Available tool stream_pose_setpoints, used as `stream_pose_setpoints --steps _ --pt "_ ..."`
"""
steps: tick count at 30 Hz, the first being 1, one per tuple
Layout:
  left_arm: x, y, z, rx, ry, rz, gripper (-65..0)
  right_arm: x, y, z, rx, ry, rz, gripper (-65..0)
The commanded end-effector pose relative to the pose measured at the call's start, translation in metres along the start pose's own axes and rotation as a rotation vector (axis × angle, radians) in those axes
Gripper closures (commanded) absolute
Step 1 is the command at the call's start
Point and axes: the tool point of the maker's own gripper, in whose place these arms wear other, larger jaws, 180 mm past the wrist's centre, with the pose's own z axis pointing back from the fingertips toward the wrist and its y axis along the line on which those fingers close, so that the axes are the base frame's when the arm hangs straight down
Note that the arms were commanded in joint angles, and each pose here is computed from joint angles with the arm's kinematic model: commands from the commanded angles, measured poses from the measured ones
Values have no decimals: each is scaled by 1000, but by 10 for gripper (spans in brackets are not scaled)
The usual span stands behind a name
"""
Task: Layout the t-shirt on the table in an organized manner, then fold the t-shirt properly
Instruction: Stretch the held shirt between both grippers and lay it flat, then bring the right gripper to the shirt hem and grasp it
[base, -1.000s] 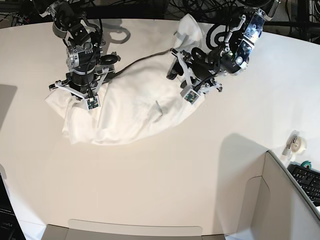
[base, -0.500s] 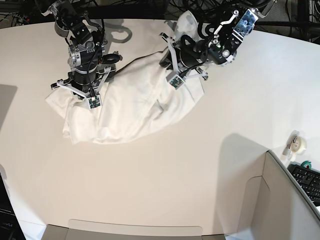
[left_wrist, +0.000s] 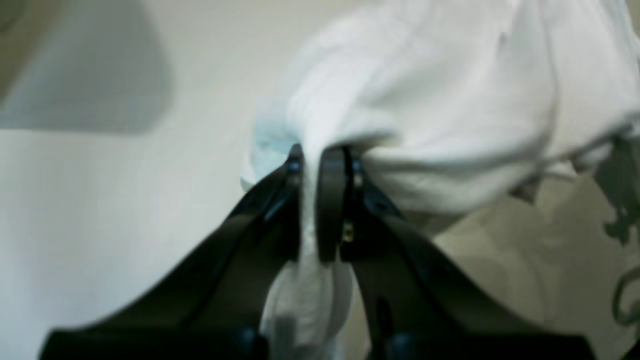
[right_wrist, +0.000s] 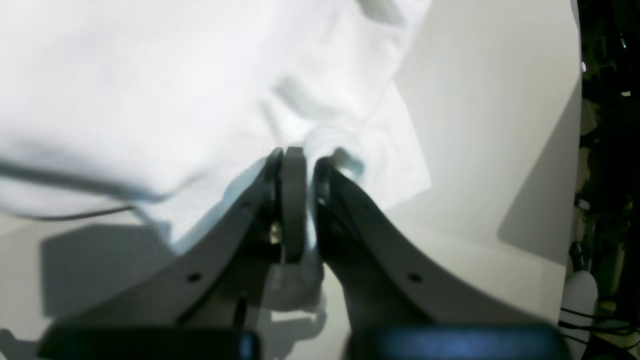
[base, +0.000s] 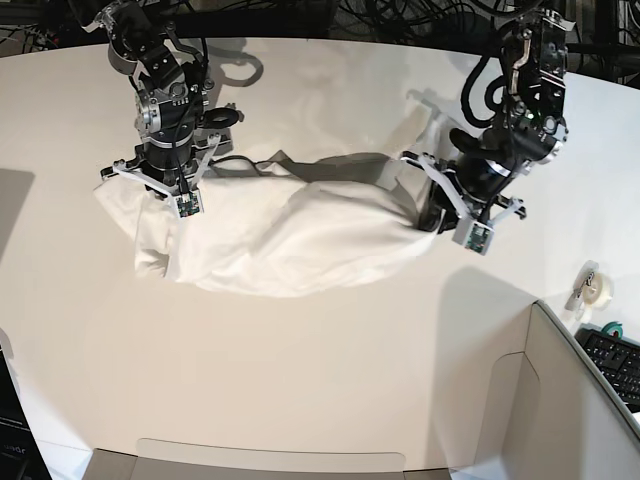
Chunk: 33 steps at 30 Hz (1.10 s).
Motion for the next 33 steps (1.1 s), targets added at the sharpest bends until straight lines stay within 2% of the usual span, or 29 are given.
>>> stream_pose_setpoints --steps 1,8,14,17,19,21,23,26,29,31,33 --pt "27 12 6 33 -84 -15 0 10 -10 1 -29 -37 -3 0" --pt "65 66 19 170 -125 15 0 -1 -11 2 -29 -20 27 0" --pt "101 94 33 244 -175 25 0 -10 -8 15 -3 -30 71 0" --pt "108 104 25 247 -164 50 0 -6 -4 23 27 -56 118 0" --pt "100 112 8 233 -130 112 -5 -6 -1 26 42 -61 138 0" --pt "85 122 -14 214 -71 190 -65 -4 2 27 57 -67 160 0" --pt "67 120 -36 186 5 210 -178 -3 4 28 68 -71 177 0" --pt "57 116 -49 170 6 210 -330 6 10 30 82 -113 164 0" --pt "41 115 -47 173 26 212 -311 15 13 31 88 -152 149 0" --pt "54 114 -31 188 -16 155 -289 27 15 32 90 -179 125 0" --pt "57 95 -11 180 -49 75 -282 38 16 33 90 -200 95 0"
